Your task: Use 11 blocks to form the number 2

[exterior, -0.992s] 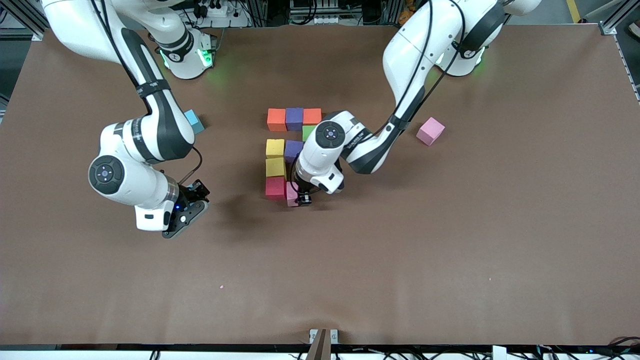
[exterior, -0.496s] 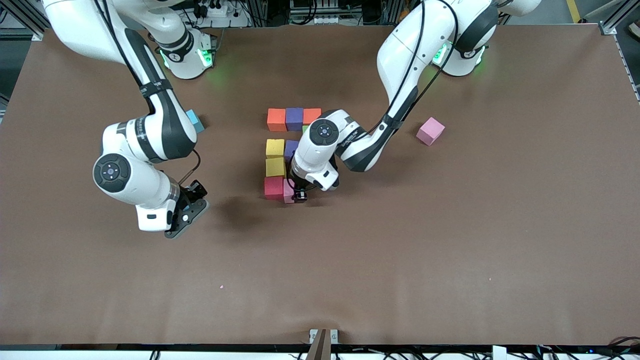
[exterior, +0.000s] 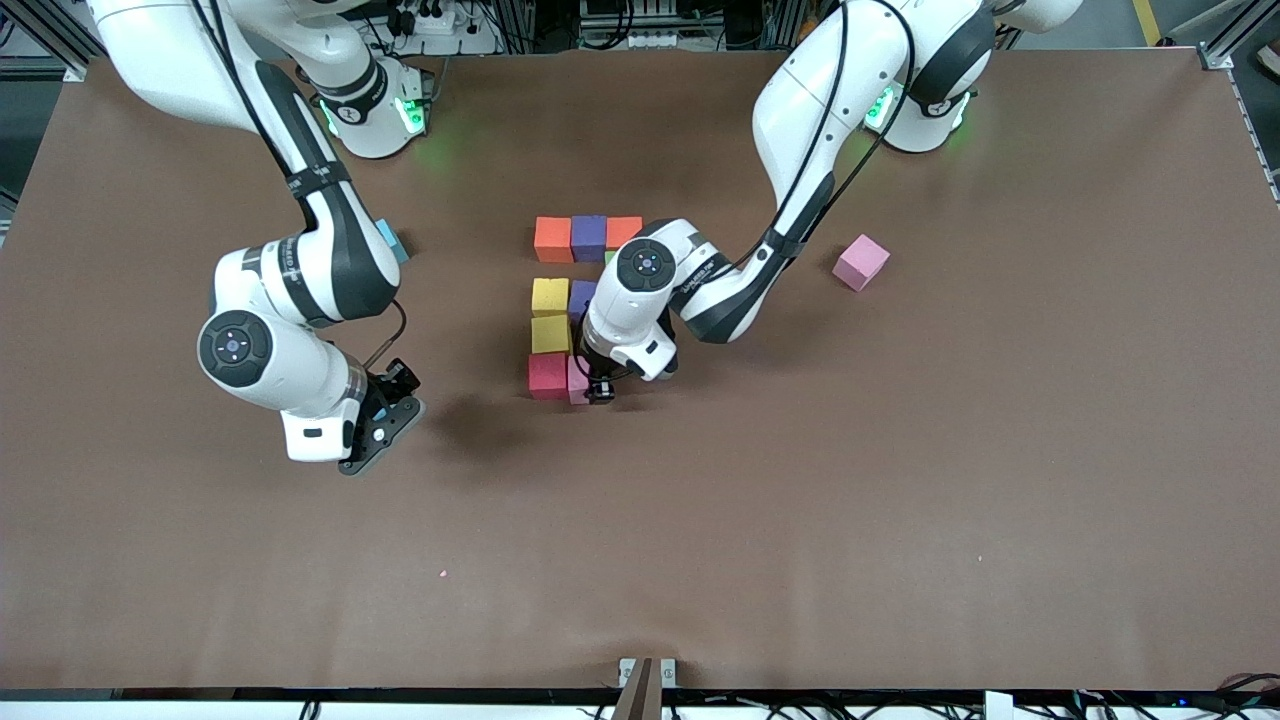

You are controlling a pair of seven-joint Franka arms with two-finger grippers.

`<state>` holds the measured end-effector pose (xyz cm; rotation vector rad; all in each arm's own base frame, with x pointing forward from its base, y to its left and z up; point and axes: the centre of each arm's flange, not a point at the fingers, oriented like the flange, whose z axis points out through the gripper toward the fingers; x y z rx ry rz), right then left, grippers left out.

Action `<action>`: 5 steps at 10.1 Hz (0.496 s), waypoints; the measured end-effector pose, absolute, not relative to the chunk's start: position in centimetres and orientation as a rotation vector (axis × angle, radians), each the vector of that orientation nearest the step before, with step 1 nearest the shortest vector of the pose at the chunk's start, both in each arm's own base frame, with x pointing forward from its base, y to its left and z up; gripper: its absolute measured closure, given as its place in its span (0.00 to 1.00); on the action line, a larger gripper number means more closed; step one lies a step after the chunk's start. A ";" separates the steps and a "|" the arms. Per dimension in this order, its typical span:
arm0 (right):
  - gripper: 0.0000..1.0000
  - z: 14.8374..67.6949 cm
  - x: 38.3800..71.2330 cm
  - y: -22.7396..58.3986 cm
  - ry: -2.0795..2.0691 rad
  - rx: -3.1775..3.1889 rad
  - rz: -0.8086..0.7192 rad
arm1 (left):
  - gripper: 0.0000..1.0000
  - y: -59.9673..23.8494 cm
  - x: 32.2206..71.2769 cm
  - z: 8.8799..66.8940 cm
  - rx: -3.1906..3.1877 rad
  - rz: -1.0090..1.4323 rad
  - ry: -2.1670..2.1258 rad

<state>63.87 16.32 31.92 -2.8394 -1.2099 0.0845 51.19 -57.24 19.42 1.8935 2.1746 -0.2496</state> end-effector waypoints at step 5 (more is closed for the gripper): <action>0.33 31.9 63.7 17.1 -1.229 -2.831 0.079 | 0.42 -57.3 51.0 19.4 1.906 -0.254 2.186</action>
